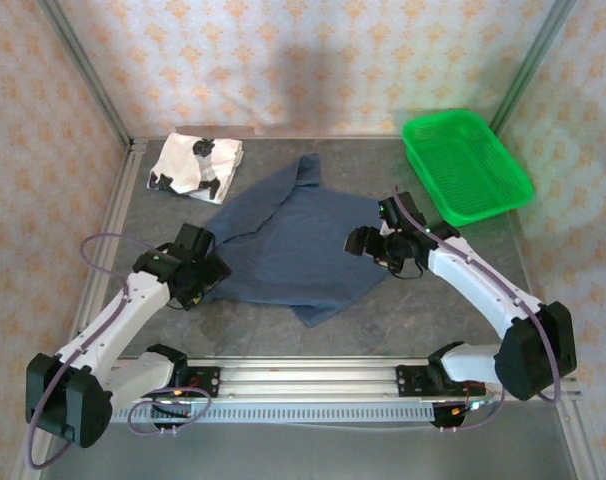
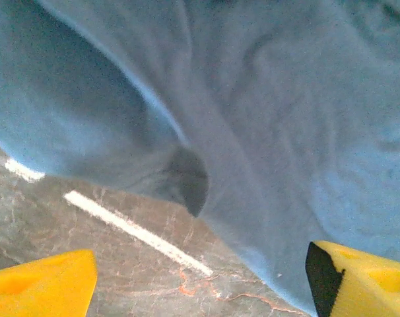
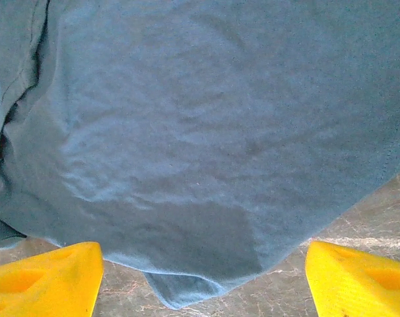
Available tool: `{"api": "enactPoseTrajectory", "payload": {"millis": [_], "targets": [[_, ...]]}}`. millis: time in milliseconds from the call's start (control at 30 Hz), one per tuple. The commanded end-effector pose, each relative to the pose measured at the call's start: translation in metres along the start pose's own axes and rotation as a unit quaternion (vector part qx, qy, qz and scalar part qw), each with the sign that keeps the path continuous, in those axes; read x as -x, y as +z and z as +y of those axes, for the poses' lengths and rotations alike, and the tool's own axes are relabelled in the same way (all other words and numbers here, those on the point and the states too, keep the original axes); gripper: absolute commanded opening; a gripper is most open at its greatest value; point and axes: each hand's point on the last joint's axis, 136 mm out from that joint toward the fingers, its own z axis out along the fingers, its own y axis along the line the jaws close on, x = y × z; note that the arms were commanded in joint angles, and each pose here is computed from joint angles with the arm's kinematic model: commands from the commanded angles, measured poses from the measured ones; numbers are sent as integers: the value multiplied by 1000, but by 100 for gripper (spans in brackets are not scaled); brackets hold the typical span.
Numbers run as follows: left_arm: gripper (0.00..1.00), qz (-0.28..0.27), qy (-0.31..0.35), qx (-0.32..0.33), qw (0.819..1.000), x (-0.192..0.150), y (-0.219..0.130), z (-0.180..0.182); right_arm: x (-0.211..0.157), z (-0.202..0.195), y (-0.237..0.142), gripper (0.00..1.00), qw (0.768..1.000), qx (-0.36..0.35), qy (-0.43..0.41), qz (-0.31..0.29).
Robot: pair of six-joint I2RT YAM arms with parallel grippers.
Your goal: Fold and stack the t-shirts
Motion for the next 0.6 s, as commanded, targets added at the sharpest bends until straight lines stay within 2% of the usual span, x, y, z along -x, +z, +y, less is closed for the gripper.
{"api": "enactPoseTrajectory", "payload": {"millis": [0, 333, 567], "targets": [[82, 5, -19, 32, 999, -4, 2, 13, -2, -4, 5, 80, 1000, 4, -8, 12], [72, -7, -5, 62, 998, 8, 19, 7, -9, -16, 11, 80, 1000, 3, 2, 19], [66, -21, 2, 55, 998, 20, 24, -8, -14, -22, 13, 79, 1000, 4, 12, 18]]}}
